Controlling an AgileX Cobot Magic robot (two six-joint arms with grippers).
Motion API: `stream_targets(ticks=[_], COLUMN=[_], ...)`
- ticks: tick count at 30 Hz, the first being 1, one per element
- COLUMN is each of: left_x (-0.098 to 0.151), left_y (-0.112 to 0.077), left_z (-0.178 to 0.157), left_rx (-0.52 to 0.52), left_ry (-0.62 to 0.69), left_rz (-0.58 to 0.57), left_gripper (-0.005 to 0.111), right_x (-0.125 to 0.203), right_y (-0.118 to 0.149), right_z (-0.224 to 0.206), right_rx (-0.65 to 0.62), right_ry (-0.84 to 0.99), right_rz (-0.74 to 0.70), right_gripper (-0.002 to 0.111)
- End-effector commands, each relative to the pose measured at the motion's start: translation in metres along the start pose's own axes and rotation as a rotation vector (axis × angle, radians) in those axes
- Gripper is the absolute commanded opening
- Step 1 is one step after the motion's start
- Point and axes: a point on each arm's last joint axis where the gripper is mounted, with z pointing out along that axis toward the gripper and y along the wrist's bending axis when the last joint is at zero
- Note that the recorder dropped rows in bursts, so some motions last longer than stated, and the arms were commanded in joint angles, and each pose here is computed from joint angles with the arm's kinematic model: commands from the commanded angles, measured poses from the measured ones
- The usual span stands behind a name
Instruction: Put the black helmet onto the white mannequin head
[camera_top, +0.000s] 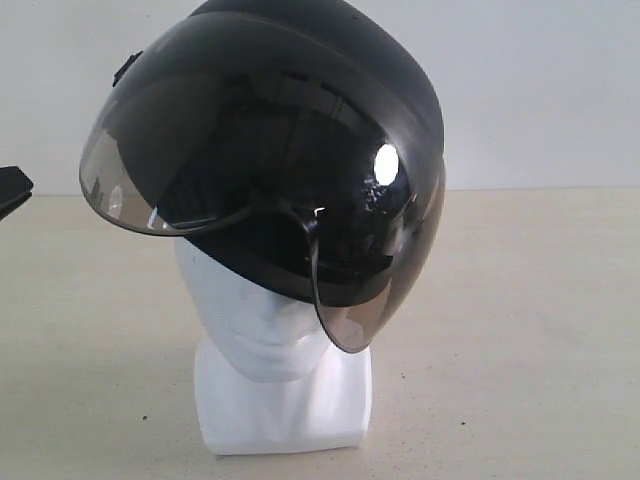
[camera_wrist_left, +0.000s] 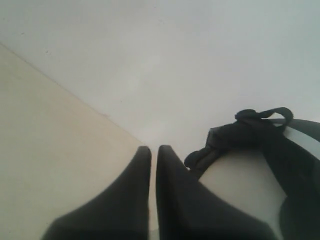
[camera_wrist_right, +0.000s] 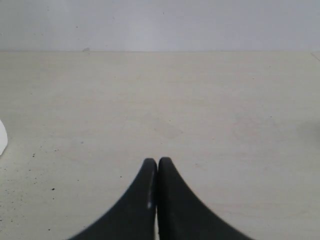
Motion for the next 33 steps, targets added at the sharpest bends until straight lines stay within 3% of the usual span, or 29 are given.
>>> stream_targets(ticks=[1, 5, 13, 19, 25, 28, 33], left_x=[0.001, -0.003, -0.001, -0.001, 0.001, 0.006, 0.009], left_y=[-0.017, -0.03, -0.053, -0.054, -0.057, -0.061, -0.064], left_z=[-0.008, -0.016, -0.032, -0.033, -0.034, -0.035, -0.037], left_rx=[0.067, 0.091, 0.168, 0.167, 0.203, 0.255, 0.272], left_ry=[0.028, 0.003, -0.01, -0.022, -0.004, 0.042, 0.066], left_rz=[0.065, 0.049, 0.168, 0.241, 0.253, 0.301, 0.327], left_gripper=[0.004, 0.004, 0.004, 0.004, 0.004, 0.004, 0.004], right_x=[-0.001, -0.001, -0.001, -0.001, -0.007, -0.009, -0.008], right_y=[0.0, 0.0, 0.0, 0.0, -0.003, -0.003, -0.003], right_z=[0.0, 0.0, 0.0, 0.0, -0.001, -0.001, -0.001], right_rx=[0.003, 0.003, 0.003, 0.003, 0.041, 0.05, 0.05], right_ry=[-0.01, -0.01, -0.01, -0.01, -0.073, -0.09, -0.088], right_rz=[-0.003, -0.003, -0.003, -0.006, -0.283, -0.357, -0.353], right_gripper=[0.0, 0.0, 0.0, 0.0, 0.0, 0.0, 0.0])
